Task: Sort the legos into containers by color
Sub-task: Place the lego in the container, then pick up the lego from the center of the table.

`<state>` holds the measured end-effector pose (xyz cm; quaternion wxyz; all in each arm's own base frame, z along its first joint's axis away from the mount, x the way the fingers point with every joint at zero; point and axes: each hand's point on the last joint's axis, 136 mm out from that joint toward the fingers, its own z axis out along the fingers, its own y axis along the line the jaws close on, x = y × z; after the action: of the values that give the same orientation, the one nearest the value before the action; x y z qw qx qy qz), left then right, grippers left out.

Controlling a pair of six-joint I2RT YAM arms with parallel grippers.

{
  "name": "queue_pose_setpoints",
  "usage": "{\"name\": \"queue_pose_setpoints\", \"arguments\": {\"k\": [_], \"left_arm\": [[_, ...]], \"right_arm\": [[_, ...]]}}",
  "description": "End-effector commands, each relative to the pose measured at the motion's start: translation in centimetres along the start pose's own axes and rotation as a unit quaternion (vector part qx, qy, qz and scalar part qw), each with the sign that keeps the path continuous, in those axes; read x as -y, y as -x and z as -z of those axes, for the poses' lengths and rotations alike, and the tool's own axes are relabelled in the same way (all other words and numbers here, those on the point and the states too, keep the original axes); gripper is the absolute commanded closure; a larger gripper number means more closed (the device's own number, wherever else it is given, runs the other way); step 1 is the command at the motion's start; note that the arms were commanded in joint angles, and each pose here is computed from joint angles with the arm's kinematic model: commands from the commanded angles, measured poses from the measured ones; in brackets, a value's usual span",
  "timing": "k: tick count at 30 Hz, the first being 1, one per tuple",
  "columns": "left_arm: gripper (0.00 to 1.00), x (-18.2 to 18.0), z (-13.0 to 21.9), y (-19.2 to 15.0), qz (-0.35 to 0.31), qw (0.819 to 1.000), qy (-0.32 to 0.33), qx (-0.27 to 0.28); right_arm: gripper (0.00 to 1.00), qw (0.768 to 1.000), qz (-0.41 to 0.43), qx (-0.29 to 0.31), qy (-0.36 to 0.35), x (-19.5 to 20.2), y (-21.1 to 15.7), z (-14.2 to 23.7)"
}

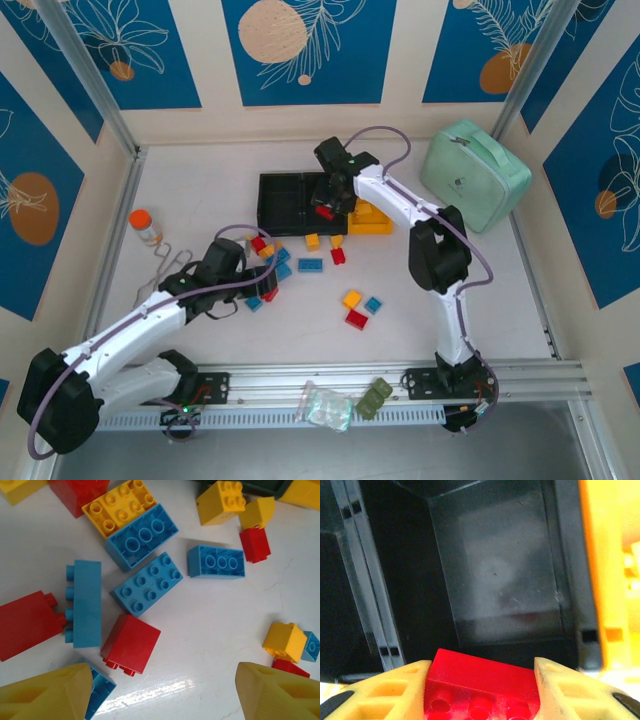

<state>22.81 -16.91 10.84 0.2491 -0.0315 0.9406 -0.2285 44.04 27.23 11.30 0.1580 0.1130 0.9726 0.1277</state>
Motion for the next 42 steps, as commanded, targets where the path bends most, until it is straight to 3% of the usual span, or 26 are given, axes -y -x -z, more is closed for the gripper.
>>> {"name": "queue_pose_setpoints", "arguments": {"k": [1,10,22,29,42], "left_arm": [[0.25,-0.8,0.3,-0.3,0.014,1.000,0.008,-0.003],[0.25,-0.9,0.2,-0.4,0.016,1.000,0.007,-0.004],[0.25,-1.0,0.0,-0.6,0.018,1.000,0.007,-0.006],[0.25,-0.9,0.1,-0.2,0.019,1.000,0.007,-0.003],[0.25,-1.0,0.6,0.6,0.020,0.999,0.026,0.000]], "right_arm": [[0.59,0.999,0.008,-0.019,-0.031,0.7,0.0,-0.3],[0.58,0.999,0.009,-0.012,-0.049,0.7,1.1,-1.1],[0.45,0.998,0.010,-0.006,-0.058,0.4,2.2,-1.3],[0.38,0.999,0.020,0.001,-0.047,-0.2,2.7,-0.3],[0.39,0.998,0.048,0.029,0.001,-1.0,1.1,4.8]]}}
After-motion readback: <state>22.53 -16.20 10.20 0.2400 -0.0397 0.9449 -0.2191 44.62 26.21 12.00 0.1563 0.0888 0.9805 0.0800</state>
